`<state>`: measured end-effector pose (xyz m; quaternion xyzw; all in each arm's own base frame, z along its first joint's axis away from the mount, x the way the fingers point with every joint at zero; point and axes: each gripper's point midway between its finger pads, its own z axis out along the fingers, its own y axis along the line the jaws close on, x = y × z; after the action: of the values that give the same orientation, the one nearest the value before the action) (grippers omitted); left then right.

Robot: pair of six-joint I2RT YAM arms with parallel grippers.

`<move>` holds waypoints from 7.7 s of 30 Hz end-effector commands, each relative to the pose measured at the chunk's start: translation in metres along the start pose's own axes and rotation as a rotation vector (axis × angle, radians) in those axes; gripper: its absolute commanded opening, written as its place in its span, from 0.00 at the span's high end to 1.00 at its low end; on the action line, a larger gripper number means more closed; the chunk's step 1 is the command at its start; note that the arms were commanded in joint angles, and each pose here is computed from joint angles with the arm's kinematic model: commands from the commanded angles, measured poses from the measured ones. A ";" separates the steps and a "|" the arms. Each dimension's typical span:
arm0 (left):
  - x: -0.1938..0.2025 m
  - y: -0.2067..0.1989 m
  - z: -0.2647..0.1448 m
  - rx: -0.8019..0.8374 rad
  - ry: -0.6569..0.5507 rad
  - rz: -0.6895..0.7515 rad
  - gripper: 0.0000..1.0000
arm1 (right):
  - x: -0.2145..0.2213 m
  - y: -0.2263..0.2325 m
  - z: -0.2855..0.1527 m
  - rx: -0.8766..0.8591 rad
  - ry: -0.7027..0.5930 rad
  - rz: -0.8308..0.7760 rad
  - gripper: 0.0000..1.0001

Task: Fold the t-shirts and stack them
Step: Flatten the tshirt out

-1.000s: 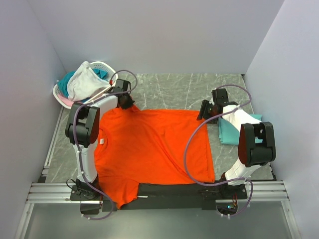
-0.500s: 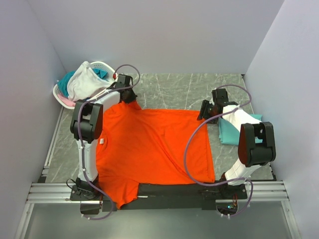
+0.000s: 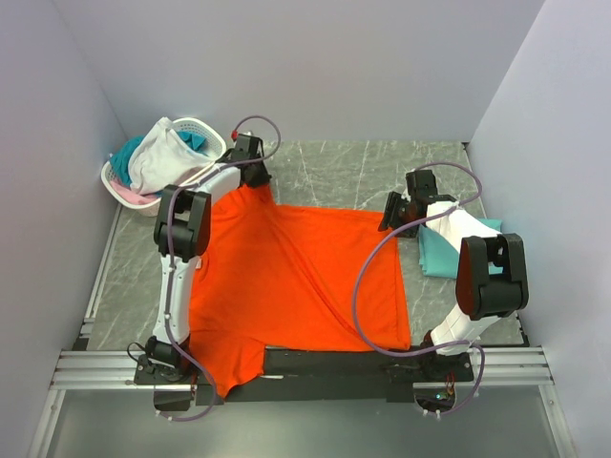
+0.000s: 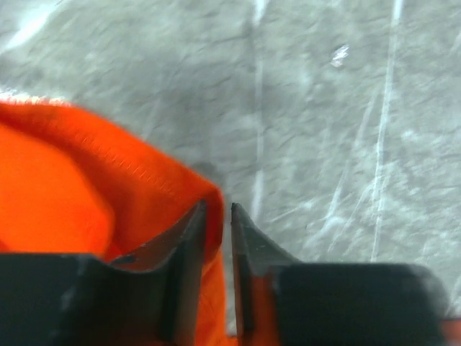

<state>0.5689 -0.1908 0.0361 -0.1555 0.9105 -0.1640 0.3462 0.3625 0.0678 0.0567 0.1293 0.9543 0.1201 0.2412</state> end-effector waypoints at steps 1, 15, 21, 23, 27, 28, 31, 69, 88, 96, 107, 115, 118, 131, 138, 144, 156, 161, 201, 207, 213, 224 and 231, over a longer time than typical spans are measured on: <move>-0.016 -0.023 -0.003 0.051 -0.035 0.073 0.70 | -0.004 -0.001 0.000 0.023 -0.010 -0.003 0.40; -0.055 -0.050 -0.078 0.092 -0.152 0.083 0.01 | -0.004 0.004 -0.007 0.006 -0.020 -0.007 0.40; -0.028 -0.030 -0.074 -0.039 -0.107 0.122 0.01 | -0.003 0.005 -0.007 -0.002 -0.019 -0.006 0.40; -0.022 -0.025 -0.070 -0.068 -0.086 0.136 0.05 | -0.002 0.005 -0.007 -0.002 -0.015 -0.006 0.40; -0.012 -0.001 -0.058 -0.199 -0.055 0.132 0.20 | -0.001 0.003 -0.007 0.004 -0.016 -0.010 0.40; -0.009 0.004 -0.059 -0.224 -0.044 0.129 0.23 | -0.001 0.003 -0.007 0.005 -0.015 -0.012 0.40; -0.003 0.006 -0.064 -0.211 -0.052 0.107 0.23 | 0.000 0.002 -0.005 0.008 -0.011 -0.011 0.40; -0.044 -0.028 -0.010 -0.090 -0.132 0.135 0.15 | 0.001 -0.003 0.000 0.030 0.003 -0.016 0.40; -0.030 0.029 -0.148 -0.131 -0.181 -0.029 0.01 | -0.004 0.035 0.000 -0.018 -0.011 -0.105 0.39; 0.010 0.078 -0.133 -0.169 -0.083 -0.082 0.01 | 0.003 0.032 0.032 0.080 0.052 -0.097 0.39; 0.027 0.091 -0.084 -0.191 0.012 -0.102 0.01 | -0.036 -0.005 0.061 0.214 0.105 -0.019 0.40; 0.021 0.098 -0.048 -0.216 0.052 -0.109 0.01 | -0.084 -0.015 0.080 0.230 0.118 -0.013 0.40; 0.016 0.094 -0.037 -0.206 0.058 -0.108 0.01 | -0.101 -0.020 0.086 0.232 0.113 -0.012 0.40; -0.044 0.055 -0.090 -0.120 -0.087 -0.089 0.01 | -0.146 0.023 0.015 0.058 -0.063 -0.116 0.39; -0.031 0.057 -0.144 -0.116 -0.124 -0.108 0.00 | -0.116 0.004 0.009 0.107 -0.048 -0.087 0.39; 0.015 0.064 -0.150 -0.098 -0.045 -0.125 0.01 | -0.099 -0.008 0.025 0.126 0.002 -0.038 0.40; 0.068 0.083 -0.141 -0.146 0.049 -0.137 0.01 | -0.071 -0.028 0.045 0.173 0.093 -0.011 0.44; 0.088 0.094 -0.139 -0.164 0.085 -0.148 0.01 | -0.062 -0.032 0.051 0.178 0.119 0.004 0.44; 0.096 0.107 -0.137 -0.224 0.099 -0.139 0.01 | -0.075 -0.033 0.067 0.171 0.123 0.003 0.75; 0.096 0.108 -0.136 -0.225 0.100 -0.139 0.01 | -0.075 -0.031 0.073 0.155 0.126 0.013 0.87; 0.096 0.108 -0.136 -0.227 0.100 -0.138 0.01 | -0.079 -0.030 0.070 0.158 0.107 0.020 1.00; 0.096 0.111 -0.136 -0.242 0.097 -0.137 0.01 | -0.111 -0.029 0.035 0.206 -0.036 0.017 1.00; 0.097 0.112 -0.135 -0.246 0.100 -0.134 0.01 | -0.109 -0.036 0.037 0.233 -0.023 0.017 1.00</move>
<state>0.3904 -0.1067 0.0356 -0.2442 0.9258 -0.0963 0.2719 0.4565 0.0164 0.0358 0.1571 0.9676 0.0184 0.1968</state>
